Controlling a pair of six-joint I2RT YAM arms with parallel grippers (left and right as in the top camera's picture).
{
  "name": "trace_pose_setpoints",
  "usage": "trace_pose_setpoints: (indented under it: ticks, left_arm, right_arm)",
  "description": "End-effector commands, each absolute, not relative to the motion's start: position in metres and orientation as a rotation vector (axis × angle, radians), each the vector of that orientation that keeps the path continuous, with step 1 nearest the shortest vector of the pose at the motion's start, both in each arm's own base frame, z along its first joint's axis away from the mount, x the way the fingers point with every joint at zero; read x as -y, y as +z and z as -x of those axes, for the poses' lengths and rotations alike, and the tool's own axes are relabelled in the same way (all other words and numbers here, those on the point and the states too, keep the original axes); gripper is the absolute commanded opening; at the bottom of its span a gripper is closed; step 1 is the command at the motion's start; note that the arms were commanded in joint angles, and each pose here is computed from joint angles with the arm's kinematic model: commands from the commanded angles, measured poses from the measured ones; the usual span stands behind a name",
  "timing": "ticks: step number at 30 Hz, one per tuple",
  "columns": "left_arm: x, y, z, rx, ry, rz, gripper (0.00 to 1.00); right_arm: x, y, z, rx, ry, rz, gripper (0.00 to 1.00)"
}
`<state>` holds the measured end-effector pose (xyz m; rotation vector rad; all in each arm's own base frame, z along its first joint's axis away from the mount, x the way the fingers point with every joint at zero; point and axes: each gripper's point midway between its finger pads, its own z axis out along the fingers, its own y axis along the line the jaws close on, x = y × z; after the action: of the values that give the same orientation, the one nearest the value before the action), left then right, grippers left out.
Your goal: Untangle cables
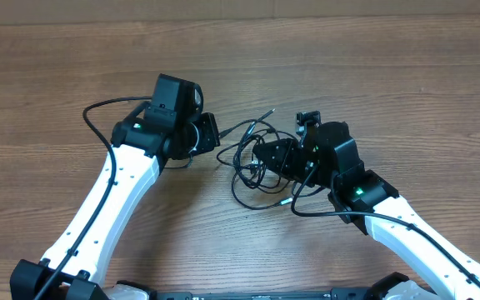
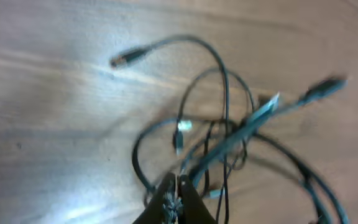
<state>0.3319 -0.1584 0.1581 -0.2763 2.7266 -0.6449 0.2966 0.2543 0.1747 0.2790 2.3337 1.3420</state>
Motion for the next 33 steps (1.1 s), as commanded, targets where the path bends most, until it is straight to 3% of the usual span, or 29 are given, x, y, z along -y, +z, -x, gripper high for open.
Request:
trace_pose_setpoints:
  ticks: [1,3,5,12,20,23,26,33]
  left_arm:
    - [0.177,0.17,-0.316,-2.754,-0.76,0.176,0.13]
    - [0.182,0.169,-0.308,-2.783,-0.778,0.165,0.29]
    - [0.189,0.17,-0.303,-2.793,-0.813,0.143,0.37]
    - [0.194,0.171,-0.303,-2.784,-0.826,0.142,0.39]
    - [0.189,0.171,-0.313,-2.75,-0.77,0.151,0.34]
    - [0.189,0.172,-0.313,-2.749,-0.771,0.151,0.29]
    - [0.19,0.171,-0.312,-2.75,-0.771,0.15,0.17]
    - [0.189,0.171,-0.312,-2.75,-0.77,0.151,0.11]
  right_arm:
    - [-0.259,0.193,-0.303,-2.253,1.384,-0.233,0.04]
    - [-0.262,0.207,-0.308,-2.197,1.439,-0.257,0.04]
    - [-0.264,0.221,-0.312,-2.142,1.497,-0.285,0.04]
    - [-0.27,0.241,-0.311,-2.073,1.592,-0.257,0.04]
    - [-0.272,0.24,-0.307,-2.089,1.61,-0.24,0.04]
    - [-0.272,0.24,-0.307,-2.089,1.61,-0.24,0.04]
    - [-0.272,0.24,-0.307,-2.089,1.61,-0.24,0.04]
    - [-0.272,0.24,-0.307,-2.089,1.609,-0.24,0.04]
